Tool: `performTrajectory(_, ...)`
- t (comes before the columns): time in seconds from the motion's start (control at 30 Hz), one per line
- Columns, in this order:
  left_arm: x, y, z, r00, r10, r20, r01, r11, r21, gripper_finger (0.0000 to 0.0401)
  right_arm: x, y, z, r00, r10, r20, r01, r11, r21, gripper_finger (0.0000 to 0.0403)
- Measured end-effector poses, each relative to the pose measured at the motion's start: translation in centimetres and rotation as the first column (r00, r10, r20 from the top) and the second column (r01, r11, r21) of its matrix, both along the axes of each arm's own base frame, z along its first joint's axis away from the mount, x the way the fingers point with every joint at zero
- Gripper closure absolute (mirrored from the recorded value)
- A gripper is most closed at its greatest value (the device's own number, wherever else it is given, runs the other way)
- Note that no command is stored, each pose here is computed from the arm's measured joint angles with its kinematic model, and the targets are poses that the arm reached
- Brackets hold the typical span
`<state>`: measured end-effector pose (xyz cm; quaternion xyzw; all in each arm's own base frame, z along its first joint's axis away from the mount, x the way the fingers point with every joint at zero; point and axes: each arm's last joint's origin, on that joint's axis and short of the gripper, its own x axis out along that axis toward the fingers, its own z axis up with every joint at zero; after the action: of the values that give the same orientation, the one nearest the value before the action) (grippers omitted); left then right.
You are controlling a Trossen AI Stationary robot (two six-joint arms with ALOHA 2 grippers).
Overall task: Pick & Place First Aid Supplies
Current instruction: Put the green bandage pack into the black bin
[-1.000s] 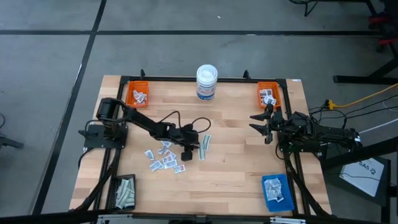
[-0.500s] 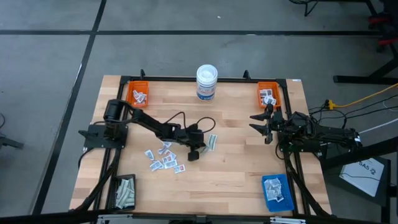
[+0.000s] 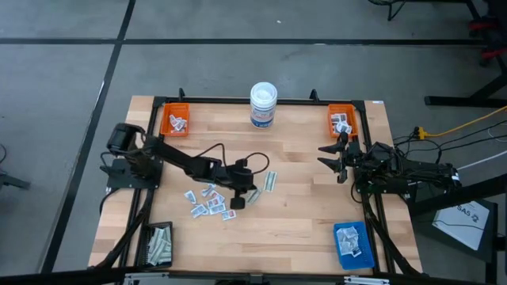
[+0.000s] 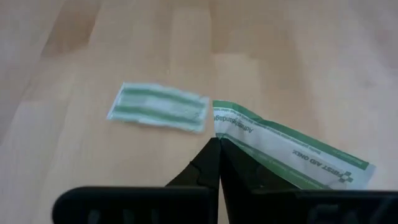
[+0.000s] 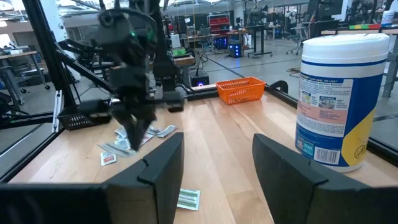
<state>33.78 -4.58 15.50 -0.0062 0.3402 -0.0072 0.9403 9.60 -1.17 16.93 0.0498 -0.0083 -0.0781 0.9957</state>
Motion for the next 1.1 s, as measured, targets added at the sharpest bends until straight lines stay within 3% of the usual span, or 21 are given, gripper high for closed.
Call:
performTrajectory(0.2,-1.4,-1.8,2.5,0.998,-0.054,0.017,0.054,0.998,0.011,0.0400,0.0,0.0,0.0,1.000,0.000,0.001,0.000,1.000,0.000,0.0212)
performTrajectory(0.5,-5.3,-4.6,5.5,0.998,-0.023,-0.058,0.022,1.000,-0.012,0.0400,0.0,0.0,0.0,1.000,0.000,0.000,0.000,1.000,0.000,0.0212)
performTrajectory(0.73,-8.9,-7.2,7.0,0.991,0.003,-0.134,-0.018,0.993,-0.116,0.0400,0.0,0.0,0.0,1.000,0.000,0.000,0.000,1.000,0.000,0.0212)
performTrajectory(0.9,-11.4,-9.5,7.5,0.980,-0.069,-0.187,0.037,0.984,-0.172,0.0400,0.0,0.0,0.0,1.000,0.000,0.000,0.000,1.000,0.000,0.0212)
performTrajectory(1.1,-14.6,-12.1,8.0,0.949,-0.147,-0.277,0.053,0.947,-0.318,0.0400,0.0,0.0,0.0,1.000,0.000,0.001,0.000,1.000,0.000,0.0212)
